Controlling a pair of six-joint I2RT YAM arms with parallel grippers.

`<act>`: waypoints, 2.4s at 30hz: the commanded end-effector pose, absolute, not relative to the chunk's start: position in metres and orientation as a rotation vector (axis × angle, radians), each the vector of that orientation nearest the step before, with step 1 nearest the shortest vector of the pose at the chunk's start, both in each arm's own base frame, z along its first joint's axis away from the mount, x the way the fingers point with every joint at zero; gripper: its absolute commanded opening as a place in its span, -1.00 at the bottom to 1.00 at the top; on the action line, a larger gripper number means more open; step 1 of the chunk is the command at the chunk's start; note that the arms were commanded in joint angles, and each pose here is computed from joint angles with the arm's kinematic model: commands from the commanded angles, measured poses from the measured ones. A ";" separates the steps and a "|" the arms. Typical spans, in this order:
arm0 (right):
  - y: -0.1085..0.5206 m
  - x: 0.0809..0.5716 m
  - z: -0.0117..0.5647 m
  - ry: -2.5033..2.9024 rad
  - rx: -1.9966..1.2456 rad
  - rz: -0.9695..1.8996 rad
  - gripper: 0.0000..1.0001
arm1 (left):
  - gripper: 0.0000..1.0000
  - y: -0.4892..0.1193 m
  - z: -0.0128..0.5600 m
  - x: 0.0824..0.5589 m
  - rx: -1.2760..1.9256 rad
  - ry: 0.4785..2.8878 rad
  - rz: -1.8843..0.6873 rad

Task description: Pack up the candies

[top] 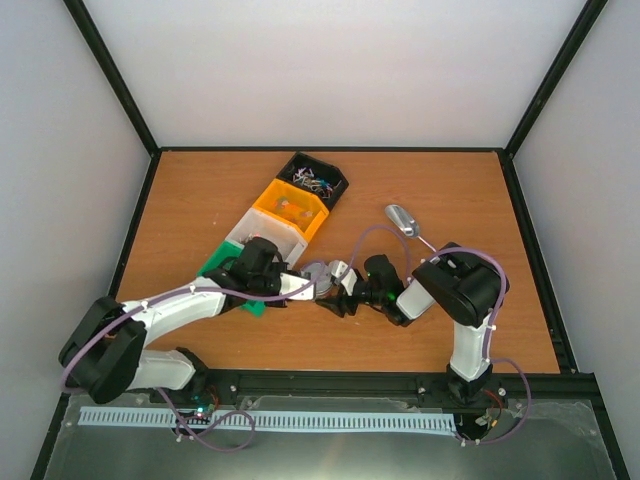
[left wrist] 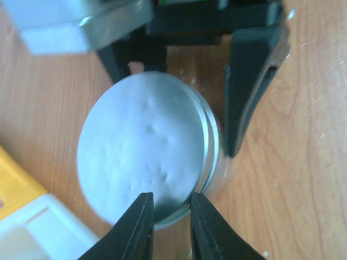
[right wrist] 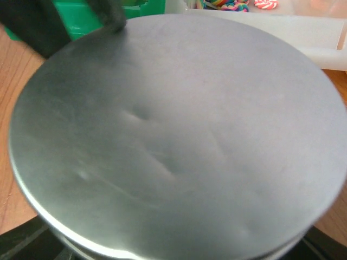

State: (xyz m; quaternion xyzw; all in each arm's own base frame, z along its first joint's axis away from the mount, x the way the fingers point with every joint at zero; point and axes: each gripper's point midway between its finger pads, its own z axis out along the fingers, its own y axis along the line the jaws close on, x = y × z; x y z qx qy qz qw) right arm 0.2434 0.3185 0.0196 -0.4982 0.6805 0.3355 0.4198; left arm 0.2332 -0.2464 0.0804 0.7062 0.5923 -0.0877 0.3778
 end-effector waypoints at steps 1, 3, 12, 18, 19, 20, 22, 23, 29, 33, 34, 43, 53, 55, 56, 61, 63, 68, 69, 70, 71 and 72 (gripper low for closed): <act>0.316 0.222 0.000 1.772 -1.304 0.905 -0.29 | -0.57 -0.213 0.072 0.249 1.762 1.639 -0.153; 0.316 0.222 -0.001 1.775 -1.304 0.904 -0.29 | -0.57 -0.211 0.076 0.250 1.755 1.630 -0.146; 0.316 0.225 0.006 1.740 -1.294 0.891 0.83 | -0.51 -0.225 0.103 0.235 1.724 1.613 -0.312; 0.326 0.230 0.019 1.673 -1.274 0.918 1.00 | -0.47 -0.229 0.108 0.236 1.725 1.610 -0.340; 0.328 0.232 0.019 1.674 -1.268 0.928 1.00 | -0.47 -0.230 0.109 0.237 1.724 1.607 -0.343; 0.331 0.234 0.020 1.675 -1.259 0.937 1.00 | -0.46 -0.231 0.110 0.237 1.724 1.604 -0.346; 0.334 0.238 0.019 1.672 -1.253 0.941 1.00 | -0.46 -0.232 0.112 0.237 1.724 1.600 -0.352; 0.336 0.240 0.018 1.673 -1.250 0.940 1.00 | -0.45 -0.232 0.113 0.237 1.724 1.600 -0.356; 0.339 0.242 0.009 1.675 -1.262 0.932 0.83 | -0.43 -0.238 0.116 0.231 1.721 1.594 -0.422; 0.338 0.240 0.004 1.673 -1.267 0.920 0.64 | -0.42 -0.251 0.114 0.218 1.742 1.569 -0.480; 0.338 0.240 0.004 1.673 -1.268 0.916 0.59 | -0.41 -0.254 0.110 0.216 1.760 1.559 -0.466; 0.329 0.230 0.002 1.689 -1.287 0.912 0.22 | -0.26 -0.274 0.111 0.225 1.709 1.512 -0.417; 0.325 0.223 0.002 1.730 -1.292 0.930 0.05 | -0.05 -0.287 0.093 0.213 1.768 1.488 -0.442; 0.326 0.224 0.002 1.730 -1.288 0.934 0.03 | -0.04 -0.288 0.091 0.214 1.767 1.491 -0.438; 0.326 0.224 0.001 1.731 -1.289 0.934 0.02 | -0.05 -0.288 0.090 0.216 1.768 1.494 -0.433; 0.325 0.221 0.002 1.727 -1.299 0.936 -0.04 | -0.25 -0.279 0.081 0.224 1.785 1.516 -0.334; 0.324 0.221 0.003 1.725 -1.300 0.936 -0.08 | -0.34 -0.272 0.078 0.224 1.806 1.506 -0.285; 0.324 0.219 0.003 1.724 -1.305 0.942 -0.16 | -0.47 -0.262 0.079 0.224 1.810 1.521 -0.250; 0.324 0.219 0.003 1.724 -1.306 0.942 -0.17 | -0.48 -0.261 0.079 0.223 1.813 1.520 -0.254; 0.324 0.218 0.003 1.724 -1.308 0.944 -0.18 | -0.49 -0.259 0.078 0.223 1.815 1.523 -0.252; 0.324 0.218 0.002 1.726 -1.309 0.944 -0.20 | -0.49 -0.257 0.077 0.223 1.818 1.524 -0.248; 0.323 0.218 0.003 1.727 -1.309 0.946 -0.20 | -0.49 -0.256 0.077 0.224 1.818 1.524 -0.241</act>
